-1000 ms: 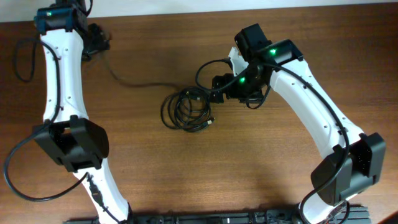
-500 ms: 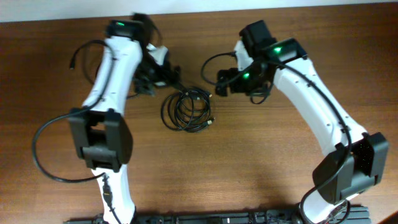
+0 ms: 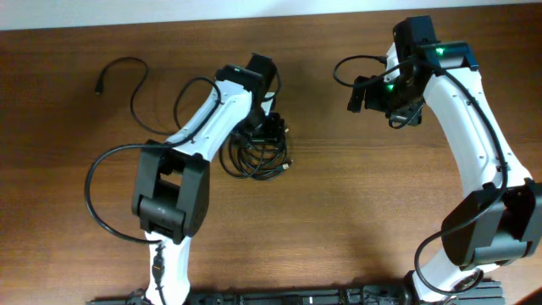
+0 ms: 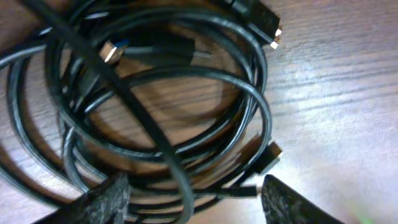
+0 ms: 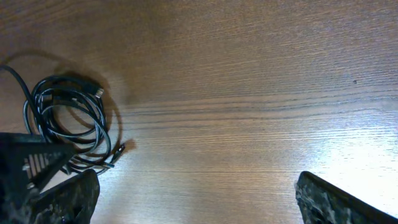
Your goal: Untangle cables
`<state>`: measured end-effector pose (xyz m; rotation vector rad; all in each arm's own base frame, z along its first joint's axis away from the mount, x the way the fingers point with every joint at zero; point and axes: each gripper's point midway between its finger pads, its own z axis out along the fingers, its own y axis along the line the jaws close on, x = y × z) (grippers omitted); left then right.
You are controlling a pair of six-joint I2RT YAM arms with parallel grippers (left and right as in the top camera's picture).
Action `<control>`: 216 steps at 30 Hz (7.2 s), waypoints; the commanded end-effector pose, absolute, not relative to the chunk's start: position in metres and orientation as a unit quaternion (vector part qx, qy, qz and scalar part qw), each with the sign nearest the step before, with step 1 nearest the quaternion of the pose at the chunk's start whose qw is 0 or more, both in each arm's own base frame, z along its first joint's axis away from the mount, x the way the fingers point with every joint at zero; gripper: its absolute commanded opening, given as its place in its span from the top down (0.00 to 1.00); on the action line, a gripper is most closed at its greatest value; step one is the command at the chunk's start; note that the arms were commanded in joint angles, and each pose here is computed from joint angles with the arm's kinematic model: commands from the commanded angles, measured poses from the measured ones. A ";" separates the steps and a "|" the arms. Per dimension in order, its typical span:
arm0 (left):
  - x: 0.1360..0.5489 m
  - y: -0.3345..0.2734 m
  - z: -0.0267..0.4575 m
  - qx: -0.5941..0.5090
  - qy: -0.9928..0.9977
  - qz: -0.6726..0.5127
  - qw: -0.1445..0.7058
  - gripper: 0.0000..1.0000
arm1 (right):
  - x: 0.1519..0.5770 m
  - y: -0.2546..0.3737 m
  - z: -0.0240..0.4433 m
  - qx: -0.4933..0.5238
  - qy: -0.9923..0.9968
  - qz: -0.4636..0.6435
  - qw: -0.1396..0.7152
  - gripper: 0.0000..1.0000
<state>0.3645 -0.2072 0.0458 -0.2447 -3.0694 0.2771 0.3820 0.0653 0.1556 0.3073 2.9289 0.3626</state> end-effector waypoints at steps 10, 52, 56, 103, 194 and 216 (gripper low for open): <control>0.371 -0.200 0.043 -0.074 -0.995 0.063 -0.003 0.81 | 0.382 0.063 0.155 0.101 0.984 0.117 0.089 0.02; 0.493 0.123 0.503 0.242 -0.738 -0.158 -0.610 1.00 | 0.382 0.063 0.155 0.101 0.984 0.117 0.089 0.01; 0.512 0.184 0.455 0.279 -0.751 -0.197 -0.566 1.00 | 0.382 0.063 0.155 0.101 0.984 0.117 0.089 0.02; 0.513 0.296 0.128 0.306 -0.918 -0.118 -0.224 0.46 | 0.382 0.063 0.155 0.101 0.984 0.117 0.089 0.02; 0.508 -0.034 0.151 0.034 -0.989 0.104 -0.104 0.01 | 0.382 0.063 0.155 0.101 0.984 0.117 0.089 0.02; 0.449 -0.083 0.079 -0.010 -0.995 0.082 0.057 0.01 | 0.353 -0.060 0.150 0.088 0.991 -0.089 0.049 0.01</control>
